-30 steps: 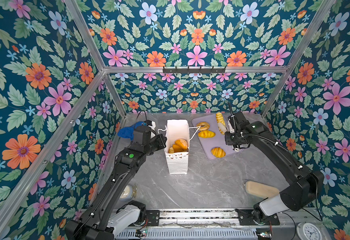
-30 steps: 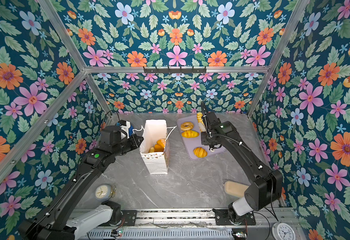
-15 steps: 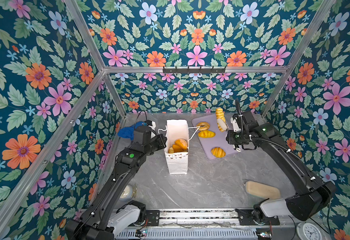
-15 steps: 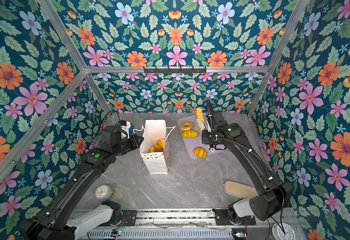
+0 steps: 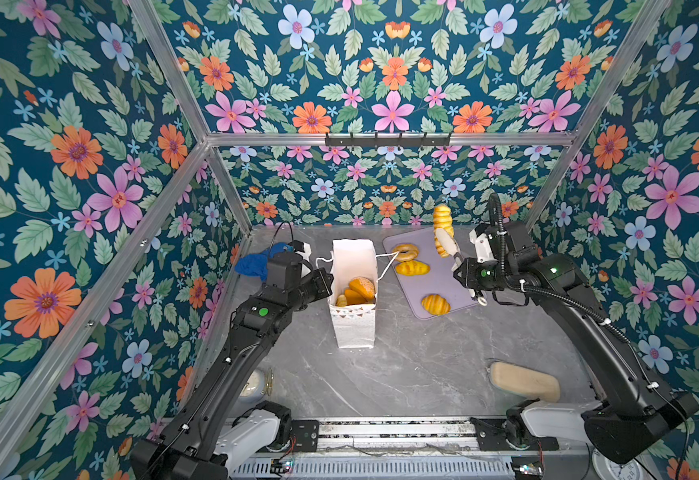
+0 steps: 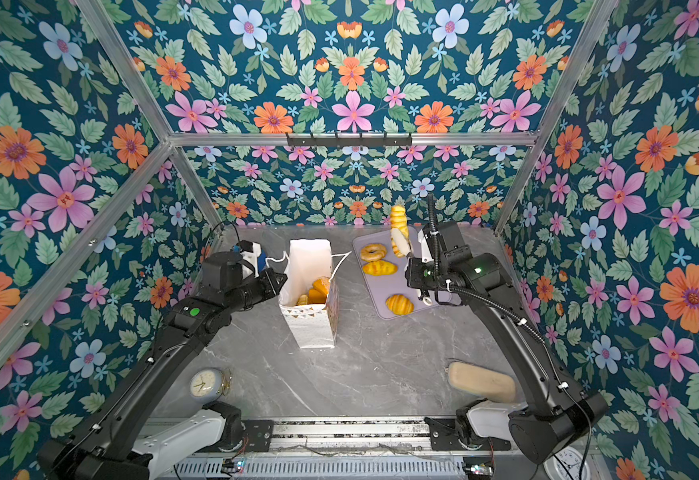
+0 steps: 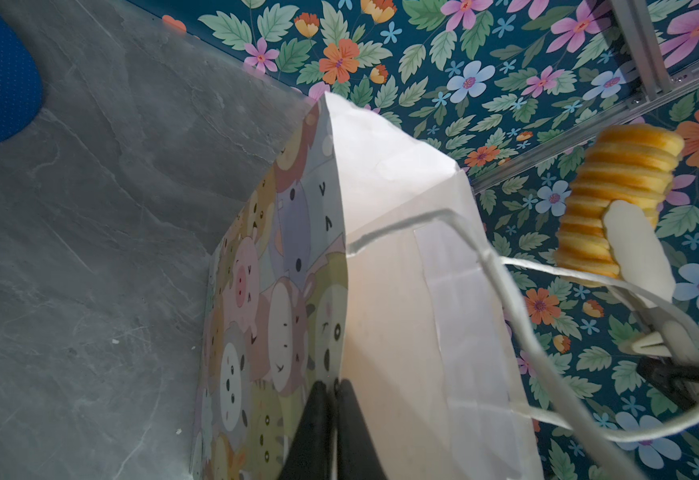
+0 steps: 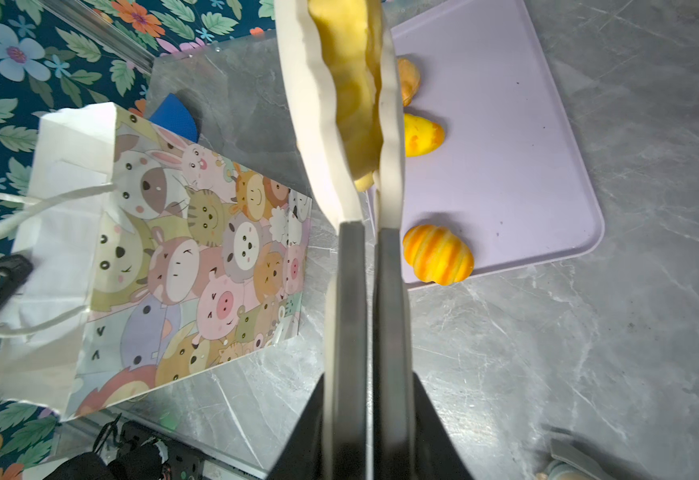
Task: Place the fake bread into the paper bag
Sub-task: 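Lift the pinched ridged pastry up off the tray with the tongs, then carry the ridged pastry over the paper bag opening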
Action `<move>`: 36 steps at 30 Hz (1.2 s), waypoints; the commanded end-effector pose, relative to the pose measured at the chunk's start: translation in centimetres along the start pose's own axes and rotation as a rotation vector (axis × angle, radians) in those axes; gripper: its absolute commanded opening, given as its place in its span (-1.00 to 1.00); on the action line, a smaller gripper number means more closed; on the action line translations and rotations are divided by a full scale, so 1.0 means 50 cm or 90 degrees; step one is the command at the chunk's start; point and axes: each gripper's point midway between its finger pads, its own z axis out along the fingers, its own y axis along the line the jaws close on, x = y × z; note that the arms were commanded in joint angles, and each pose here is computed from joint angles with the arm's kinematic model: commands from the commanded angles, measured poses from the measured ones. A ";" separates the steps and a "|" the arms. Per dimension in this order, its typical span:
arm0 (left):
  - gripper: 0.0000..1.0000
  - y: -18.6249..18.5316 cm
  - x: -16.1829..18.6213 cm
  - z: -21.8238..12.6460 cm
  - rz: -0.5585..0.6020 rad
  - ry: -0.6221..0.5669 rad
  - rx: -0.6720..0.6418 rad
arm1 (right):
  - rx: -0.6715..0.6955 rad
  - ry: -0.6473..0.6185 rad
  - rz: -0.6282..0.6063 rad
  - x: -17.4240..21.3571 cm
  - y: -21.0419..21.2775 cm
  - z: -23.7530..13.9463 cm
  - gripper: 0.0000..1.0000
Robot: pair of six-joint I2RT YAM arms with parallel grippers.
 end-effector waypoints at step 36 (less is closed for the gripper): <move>-0.80 -0.003 -0.006 0.005 -0.008 -0.013 0.011 | -0.234 -0.014 -0.017 0.018 0.208 -0.104 -0.61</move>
